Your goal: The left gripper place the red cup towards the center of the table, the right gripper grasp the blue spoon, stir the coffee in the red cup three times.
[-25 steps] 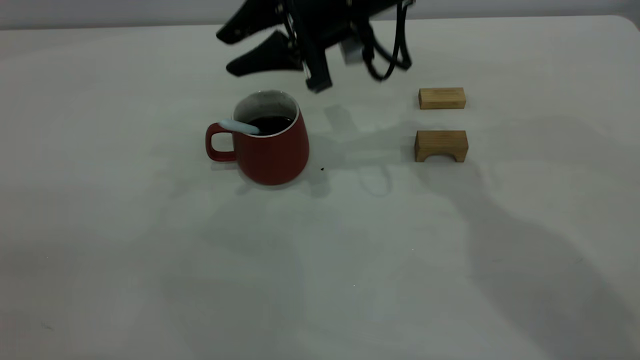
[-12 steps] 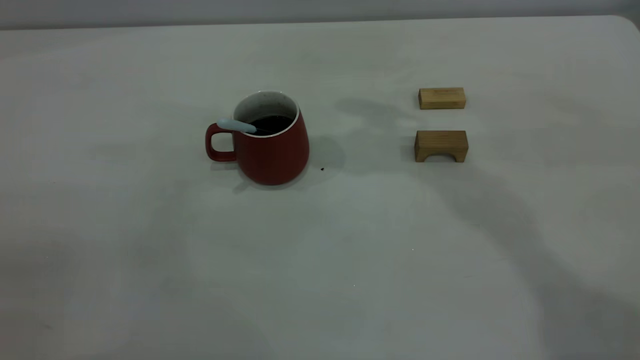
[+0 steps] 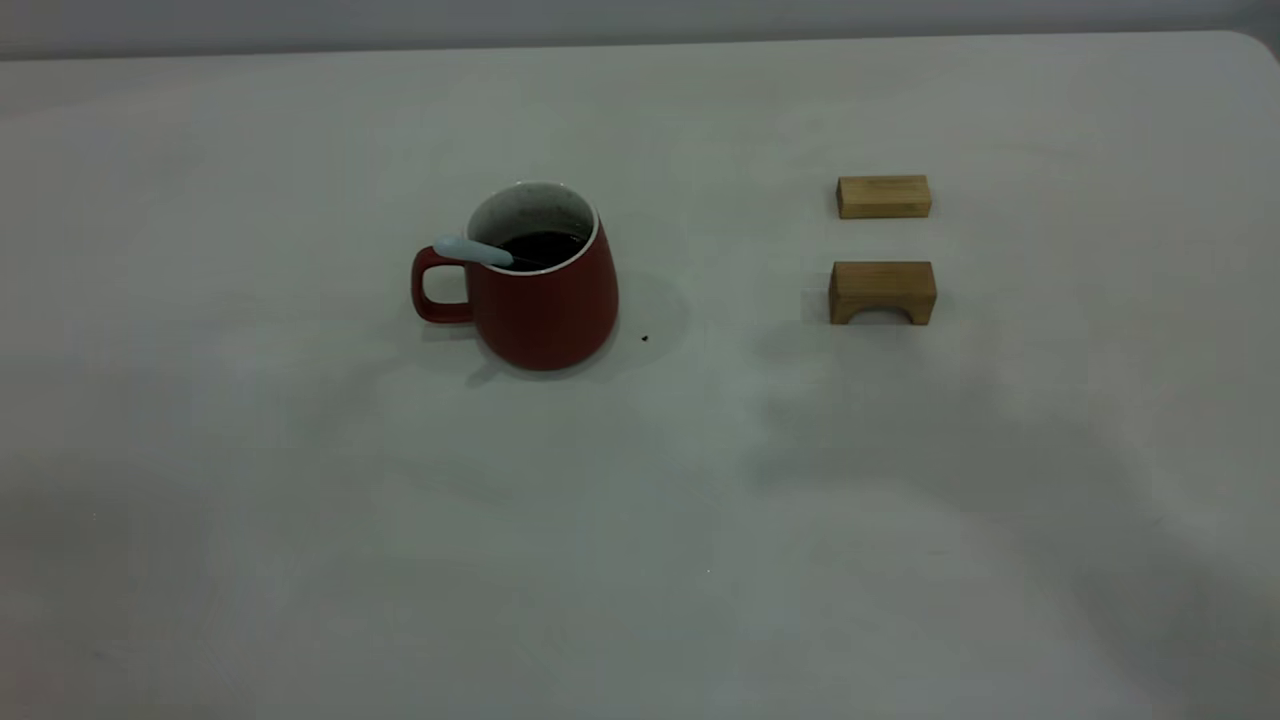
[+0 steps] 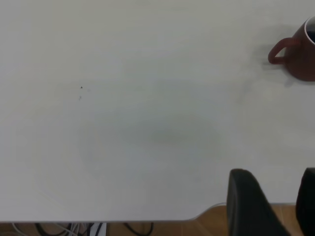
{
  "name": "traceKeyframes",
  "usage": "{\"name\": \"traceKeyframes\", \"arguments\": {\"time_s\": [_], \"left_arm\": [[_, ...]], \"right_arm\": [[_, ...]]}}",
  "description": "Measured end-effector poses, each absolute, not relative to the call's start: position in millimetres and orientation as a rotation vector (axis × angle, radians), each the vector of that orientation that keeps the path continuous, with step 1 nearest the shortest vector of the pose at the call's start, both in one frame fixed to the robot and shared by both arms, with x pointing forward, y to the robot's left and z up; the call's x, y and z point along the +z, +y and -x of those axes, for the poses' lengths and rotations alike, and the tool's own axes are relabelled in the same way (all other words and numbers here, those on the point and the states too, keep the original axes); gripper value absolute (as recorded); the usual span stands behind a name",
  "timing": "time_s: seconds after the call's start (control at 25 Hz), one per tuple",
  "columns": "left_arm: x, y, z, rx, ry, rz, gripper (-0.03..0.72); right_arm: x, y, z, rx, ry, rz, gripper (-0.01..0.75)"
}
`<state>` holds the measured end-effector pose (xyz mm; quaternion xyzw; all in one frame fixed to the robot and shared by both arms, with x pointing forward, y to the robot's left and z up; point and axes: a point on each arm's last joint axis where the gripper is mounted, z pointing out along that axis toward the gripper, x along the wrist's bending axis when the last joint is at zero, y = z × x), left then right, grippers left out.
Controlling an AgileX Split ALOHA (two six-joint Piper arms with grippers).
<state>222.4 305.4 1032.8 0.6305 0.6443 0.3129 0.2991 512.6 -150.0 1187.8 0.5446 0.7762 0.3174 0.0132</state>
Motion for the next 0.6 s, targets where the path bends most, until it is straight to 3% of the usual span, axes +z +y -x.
{"name": "traceKeyframes", "arguments": {"time_s": [0.24, 0.6], "left_arm": [[1033, 305, -222, 0.831, 1.711, -1.674, 0.318], [1033, 305, -222, 0.831, 1.711, -1.674, 0.318]], "right_arm": [[1197, -202, -428, 0.901, 2.313, -1.570, 0.404], [1163, -269, -308, 0.954, 2.084, -1.542, 0.404]]}}
